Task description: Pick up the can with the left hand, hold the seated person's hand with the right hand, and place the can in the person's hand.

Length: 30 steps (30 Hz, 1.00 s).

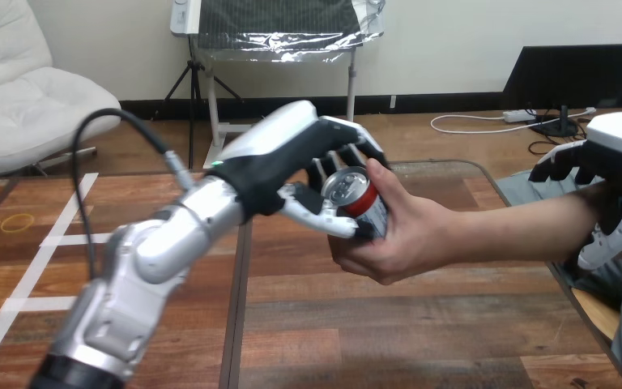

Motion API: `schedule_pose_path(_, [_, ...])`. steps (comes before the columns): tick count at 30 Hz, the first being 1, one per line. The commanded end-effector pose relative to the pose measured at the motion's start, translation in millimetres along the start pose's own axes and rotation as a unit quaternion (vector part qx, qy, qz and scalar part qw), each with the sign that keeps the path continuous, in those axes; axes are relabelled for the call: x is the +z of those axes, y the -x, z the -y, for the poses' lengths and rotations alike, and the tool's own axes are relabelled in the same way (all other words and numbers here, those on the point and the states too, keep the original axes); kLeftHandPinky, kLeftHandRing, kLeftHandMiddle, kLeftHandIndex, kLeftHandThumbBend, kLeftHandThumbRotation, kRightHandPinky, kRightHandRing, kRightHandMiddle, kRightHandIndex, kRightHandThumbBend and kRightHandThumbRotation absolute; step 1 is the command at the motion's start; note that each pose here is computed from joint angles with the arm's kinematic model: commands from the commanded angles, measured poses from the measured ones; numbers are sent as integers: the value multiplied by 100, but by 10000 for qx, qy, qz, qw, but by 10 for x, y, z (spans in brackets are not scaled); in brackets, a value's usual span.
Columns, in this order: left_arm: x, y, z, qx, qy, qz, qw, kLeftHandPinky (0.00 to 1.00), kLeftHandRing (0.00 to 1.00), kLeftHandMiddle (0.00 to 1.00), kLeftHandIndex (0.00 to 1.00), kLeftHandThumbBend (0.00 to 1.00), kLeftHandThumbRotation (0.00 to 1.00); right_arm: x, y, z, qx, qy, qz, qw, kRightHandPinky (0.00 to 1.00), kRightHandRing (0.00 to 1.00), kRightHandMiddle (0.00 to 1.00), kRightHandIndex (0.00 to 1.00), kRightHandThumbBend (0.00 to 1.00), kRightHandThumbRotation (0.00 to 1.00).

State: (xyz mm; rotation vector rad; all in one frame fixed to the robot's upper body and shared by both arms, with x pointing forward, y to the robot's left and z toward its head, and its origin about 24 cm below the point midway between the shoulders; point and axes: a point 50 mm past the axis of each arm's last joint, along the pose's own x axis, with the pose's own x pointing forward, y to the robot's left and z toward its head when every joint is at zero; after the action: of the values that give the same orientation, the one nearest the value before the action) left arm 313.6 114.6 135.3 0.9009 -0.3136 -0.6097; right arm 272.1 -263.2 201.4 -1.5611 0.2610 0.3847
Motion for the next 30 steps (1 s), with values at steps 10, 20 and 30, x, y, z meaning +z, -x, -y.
schedule_pose_path(10, [-447, 540, -480, 747, -391, -912, 9923, 44, 51, 59, 64, 64, 5, 41, 238, 237, -405, 57, -35, 9992, 67, 82, 86, 83, 79, 0])
schedule_pose_path(20, [-569, 711, -509, 935, -182, -1058, 9898, 46, 54, 60, 64, 65, 3, 62, 332, 258, -533, -50, 101, 9985, 68, 82, 85, 82, 79, 0])
schedule_pose_path(30, [-655, 877, -494, 1232, -37, -1099, 9863, 48, 55, 61, 64, 66, 0, 102, 414, 258, -668, -145, 243, 9974, 67, 81, 84, 81, 79, 0])
